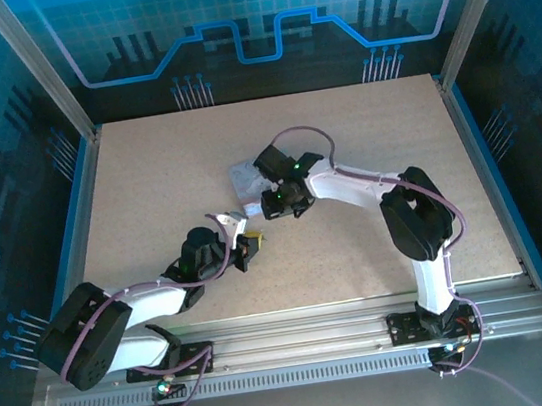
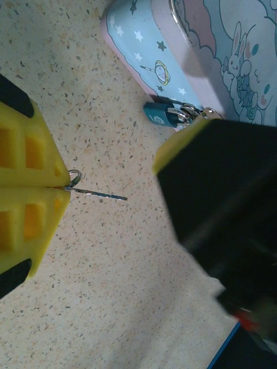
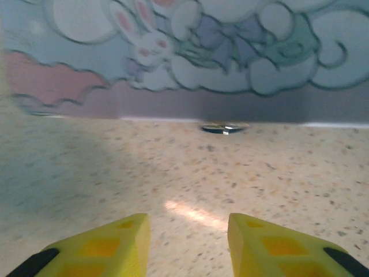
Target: Unlock a padlock with a key
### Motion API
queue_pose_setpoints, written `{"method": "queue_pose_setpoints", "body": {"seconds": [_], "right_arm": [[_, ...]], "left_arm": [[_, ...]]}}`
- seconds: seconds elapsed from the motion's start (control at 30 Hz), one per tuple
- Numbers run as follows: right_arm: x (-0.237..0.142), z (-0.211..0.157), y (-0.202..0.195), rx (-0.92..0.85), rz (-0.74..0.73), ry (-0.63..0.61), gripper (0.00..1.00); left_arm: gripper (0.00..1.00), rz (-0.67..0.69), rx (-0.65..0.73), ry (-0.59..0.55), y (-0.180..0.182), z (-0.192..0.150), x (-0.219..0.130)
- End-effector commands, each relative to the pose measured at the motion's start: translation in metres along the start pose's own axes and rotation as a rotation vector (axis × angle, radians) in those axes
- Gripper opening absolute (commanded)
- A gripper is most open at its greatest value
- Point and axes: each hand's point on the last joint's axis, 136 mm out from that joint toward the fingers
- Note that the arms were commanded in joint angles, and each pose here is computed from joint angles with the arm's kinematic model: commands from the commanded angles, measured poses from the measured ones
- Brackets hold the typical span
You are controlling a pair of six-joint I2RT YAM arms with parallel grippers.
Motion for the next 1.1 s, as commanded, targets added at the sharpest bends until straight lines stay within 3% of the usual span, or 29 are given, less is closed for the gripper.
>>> {"method": "queue_pose_setpoints", "body": {"seconds": [0.0, 0.27, 1.07], "right_arm": [[0.003, 0.023, -0.016, -0.034, -0.113, -0.197, 0.45], [0.024, 0.026, -0.012, -0.040, -0.123, -0.273, 0.47], [0.050, 0.033, -0.011, 0.065, -0.199, -0.278, 0.43]], "left_arm": [[0.00, -0.013, 0.021, -0.022, -0.005, 0.006, -0.005], [0.00, 0.001, 0.032, -0.023, -0.006, 0.009, -0.016], [0.00, 0.023, 0.045, -0.021, -0.006, 0.006, -0.030]]}}
Point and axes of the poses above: each hand's point on the last joint's axis, 136 mm out from that joint toward the fingers, its own x axis out along the fingers, its own y axis along the line the jaws close on, z = x × y, and after that the axes turned 9 degrees about x, right-handed
